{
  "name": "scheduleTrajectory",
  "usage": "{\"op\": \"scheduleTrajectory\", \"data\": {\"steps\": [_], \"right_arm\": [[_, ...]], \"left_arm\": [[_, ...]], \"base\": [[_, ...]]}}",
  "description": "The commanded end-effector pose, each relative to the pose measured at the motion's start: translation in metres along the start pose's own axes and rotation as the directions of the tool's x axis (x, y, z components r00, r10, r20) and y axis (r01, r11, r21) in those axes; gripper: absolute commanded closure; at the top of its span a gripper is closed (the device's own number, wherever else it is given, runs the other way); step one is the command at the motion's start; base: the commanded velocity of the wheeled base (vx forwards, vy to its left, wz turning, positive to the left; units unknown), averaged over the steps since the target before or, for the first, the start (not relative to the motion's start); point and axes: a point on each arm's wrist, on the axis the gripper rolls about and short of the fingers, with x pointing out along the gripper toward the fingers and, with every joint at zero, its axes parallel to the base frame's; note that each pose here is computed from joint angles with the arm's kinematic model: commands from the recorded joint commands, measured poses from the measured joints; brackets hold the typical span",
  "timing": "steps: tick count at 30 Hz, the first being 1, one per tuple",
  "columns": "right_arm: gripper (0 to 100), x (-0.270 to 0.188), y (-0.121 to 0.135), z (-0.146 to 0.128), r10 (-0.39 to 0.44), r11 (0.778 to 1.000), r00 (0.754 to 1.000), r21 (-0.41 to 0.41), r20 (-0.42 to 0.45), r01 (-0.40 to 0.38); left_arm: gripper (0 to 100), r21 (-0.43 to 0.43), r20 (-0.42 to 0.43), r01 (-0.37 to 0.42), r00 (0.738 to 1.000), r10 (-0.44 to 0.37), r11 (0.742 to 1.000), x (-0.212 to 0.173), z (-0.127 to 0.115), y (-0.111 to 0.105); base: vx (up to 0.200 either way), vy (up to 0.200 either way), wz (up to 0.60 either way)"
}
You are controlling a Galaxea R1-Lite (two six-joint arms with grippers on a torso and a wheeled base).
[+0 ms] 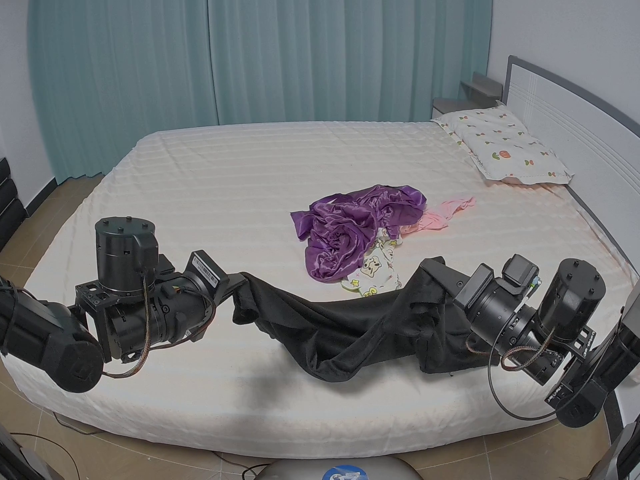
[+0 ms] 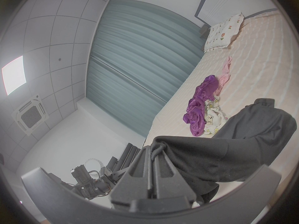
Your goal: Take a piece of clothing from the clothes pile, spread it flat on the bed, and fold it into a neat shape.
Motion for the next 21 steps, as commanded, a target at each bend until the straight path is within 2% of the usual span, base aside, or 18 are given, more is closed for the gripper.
{"op": "scheduleTrajectory", "data": {"steps": [1,21], "right_arm": [[100,-0.0003,0.0021,0.0017,0.017,1.0,1.0,0.001,0.013,-0.017],[100,0.0018,0.0001,0.0,0.013,1.0,1.0,0.002,0.005,-0.013]], "left_arm": [[100,0.0,0.004,-0.001,1.0,0.001,1.0,0.0004,0.0011,0.0003],[100,-0.003,0.003,-0.024,1.0,0.024,1.0,0.0,0.0012,0.0065]], "base": [[0.0,0.2,0.0],[0.0,0.2,0.0]]}}
